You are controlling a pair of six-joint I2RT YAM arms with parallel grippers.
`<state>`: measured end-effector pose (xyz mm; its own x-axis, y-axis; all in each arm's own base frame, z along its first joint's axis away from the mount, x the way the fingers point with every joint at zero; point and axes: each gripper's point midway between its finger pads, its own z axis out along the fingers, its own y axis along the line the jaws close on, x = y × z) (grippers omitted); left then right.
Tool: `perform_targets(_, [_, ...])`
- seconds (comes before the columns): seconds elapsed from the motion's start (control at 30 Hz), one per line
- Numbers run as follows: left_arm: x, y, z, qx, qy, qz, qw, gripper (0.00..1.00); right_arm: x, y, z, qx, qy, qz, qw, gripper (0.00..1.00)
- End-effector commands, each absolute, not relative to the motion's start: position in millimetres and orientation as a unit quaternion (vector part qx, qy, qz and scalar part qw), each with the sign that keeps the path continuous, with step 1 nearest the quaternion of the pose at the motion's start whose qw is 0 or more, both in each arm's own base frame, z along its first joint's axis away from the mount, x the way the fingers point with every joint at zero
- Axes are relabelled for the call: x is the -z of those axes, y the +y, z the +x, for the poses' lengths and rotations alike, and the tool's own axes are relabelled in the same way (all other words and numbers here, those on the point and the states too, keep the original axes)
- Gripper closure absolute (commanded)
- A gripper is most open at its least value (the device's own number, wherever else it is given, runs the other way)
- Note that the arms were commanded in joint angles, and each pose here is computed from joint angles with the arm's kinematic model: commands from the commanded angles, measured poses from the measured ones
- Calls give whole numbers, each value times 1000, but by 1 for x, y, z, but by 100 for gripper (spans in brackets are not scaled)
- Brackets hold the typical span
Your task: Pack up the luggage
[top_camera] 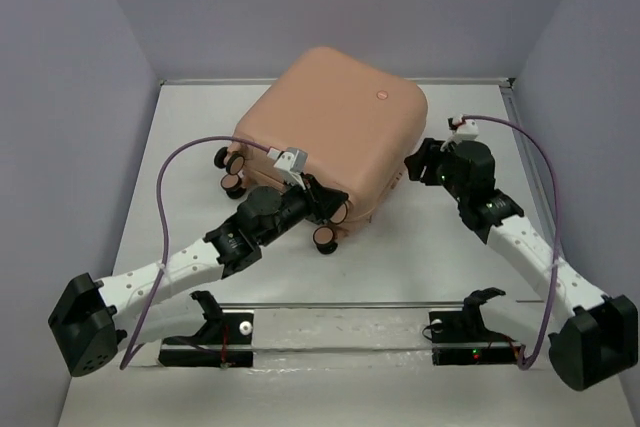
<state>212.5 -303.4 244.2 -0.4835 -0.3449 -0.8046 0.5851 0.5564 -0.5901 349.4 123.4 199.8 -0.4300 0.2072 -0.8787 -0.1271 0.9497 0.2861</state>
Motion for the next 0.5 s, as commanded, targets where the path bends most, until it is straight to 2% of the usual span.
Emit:
perform_targets(0.0, [-269,-330,208,500,697,123,498,94,-210,162,303,-295,792,-25,533,53])
perform_targets(0.1, [-274,-344,211,514,694,126,488,94,-189,178,262,-354,775,-69,519,83])
perform_targets(0.17, [-280,-349,211,522,688,128,488,94,-204,177,254,-366,748,-77,549,92])
perform_targets(0.2, [-286,-351,213,527,683,124,490,94,-193,174,244,-370,741,-80,554,93])
perform_targets(0.27, [-291,-354,216,531,680,118,491,94,-177,177,235,-389,729,-87,556,89])
perform_targets(0.3, [-293,-353,217,531,680,113,493,94,-171,180,233,-402,726,-87,552,81])
perform_targets(0.33, [-295,-352,218,532,679,107,494,94,-165,182,234,-406,724,-87,550,63])
perform_targets(0.43, [-296,-348,219,531,679,97,498,94,-145,194,237,-415,734,-112,527,50])
perform_targets(0.47, [-297,-348,217,532,678,97,498,94,-152,196,242,-417,720,-116,542,47])
